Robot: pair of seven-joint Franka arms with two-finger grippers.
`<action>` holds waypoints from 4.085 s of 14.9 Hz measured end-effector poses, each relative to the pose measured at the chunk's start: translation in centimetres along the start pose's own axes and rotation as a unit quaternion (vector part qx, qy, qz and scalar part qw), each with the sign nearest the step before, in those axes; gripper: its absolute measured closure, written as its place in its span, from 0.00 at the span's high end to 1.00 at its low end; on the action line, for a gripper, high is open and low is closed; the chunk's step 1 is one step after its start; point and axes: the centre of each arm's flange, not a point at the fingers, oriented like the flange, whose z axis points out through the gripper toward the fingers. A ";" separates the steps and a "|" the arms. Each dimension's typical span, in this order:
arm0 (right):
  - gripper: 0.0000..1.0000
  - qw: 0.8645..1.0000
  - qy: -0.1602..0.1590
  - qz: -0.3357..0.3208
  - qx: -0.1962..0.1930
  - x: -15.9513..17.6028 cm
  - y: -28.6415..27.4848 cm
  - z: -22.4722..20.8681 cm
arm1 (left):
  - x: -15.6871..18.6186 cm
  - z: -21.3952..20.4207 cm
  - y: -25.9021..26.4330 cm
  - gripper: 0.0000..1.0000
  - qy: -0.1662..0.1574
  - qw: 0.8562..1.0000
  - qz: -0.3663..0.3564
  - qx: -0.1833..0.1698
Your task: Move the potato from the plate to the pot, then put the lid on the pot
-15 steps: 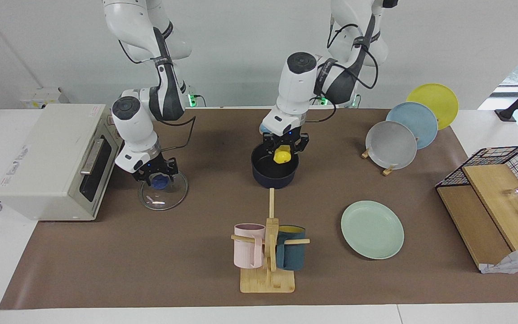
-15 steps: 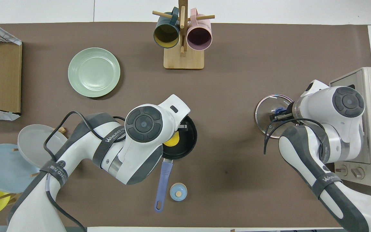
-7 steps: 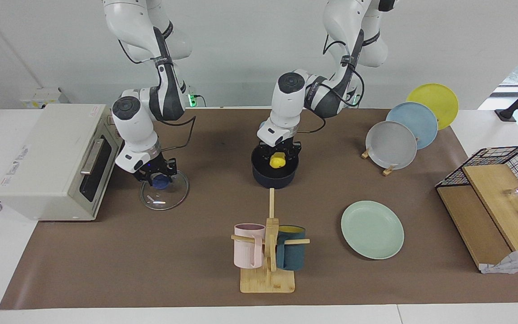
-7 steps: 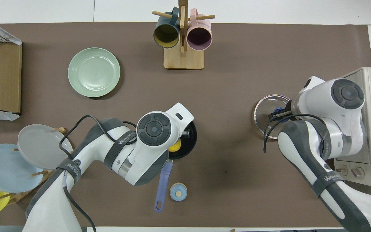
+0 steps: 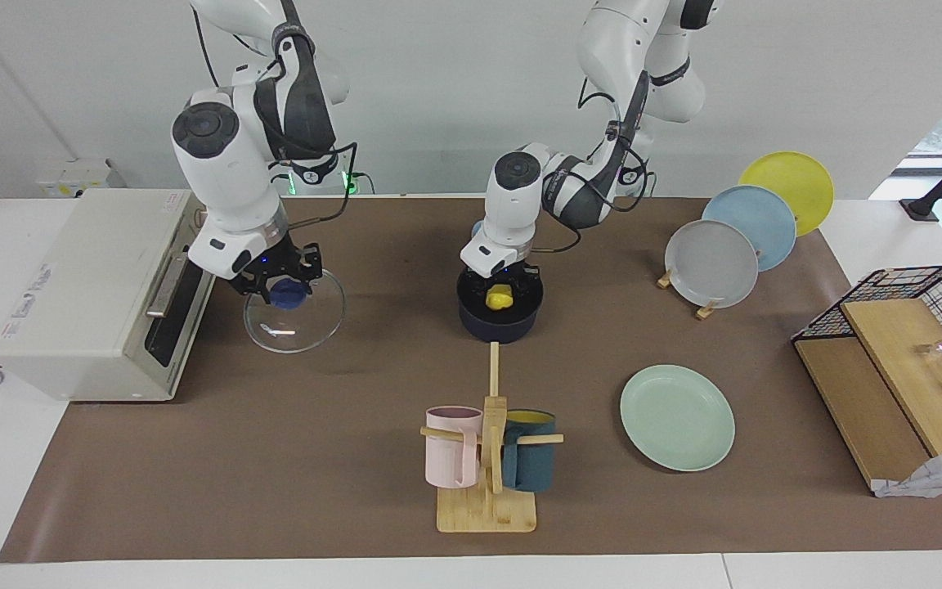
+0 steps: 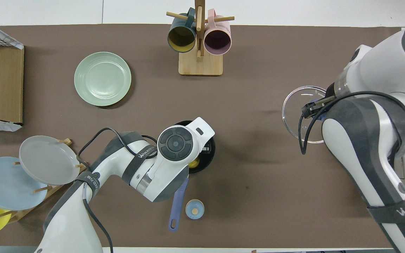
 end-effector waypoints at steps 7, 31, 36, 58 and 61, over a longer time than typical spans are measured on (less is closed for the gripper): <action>0.66 1.000 0.013 -0.011 0.017 1.1 -4.5 -3.8 | -0.7 0.7 0.2 0.63 0.000 1.000 0.009 0.000; 0.66 0.996 0.044 0.070 0.011 3.5 -36.6 7.1 | 9.5 -29.0 -32.7 1.00 0.007 0.999 -0.032 0.020; 0.66 0.996 0.026 0.082 -0.004 3.9 -36.0 8.6 | 8.3 -31.1 -32.7 1.00 -0.007 0.999 -0.032 0.023; 0.66 0.995 0.025 0.097 -0.009 1.7 -36.9 10.5 | 7.2 -29.4 -31.5 1.00 -0.005 1.000 -0.027 -0.002; 0.66 0.995 0.039 0.096 -0.003 1.3 -36.6 10.6 | 6.9 -29.2 -31.6 1.00 -0.016 0.999 -0.027 0.000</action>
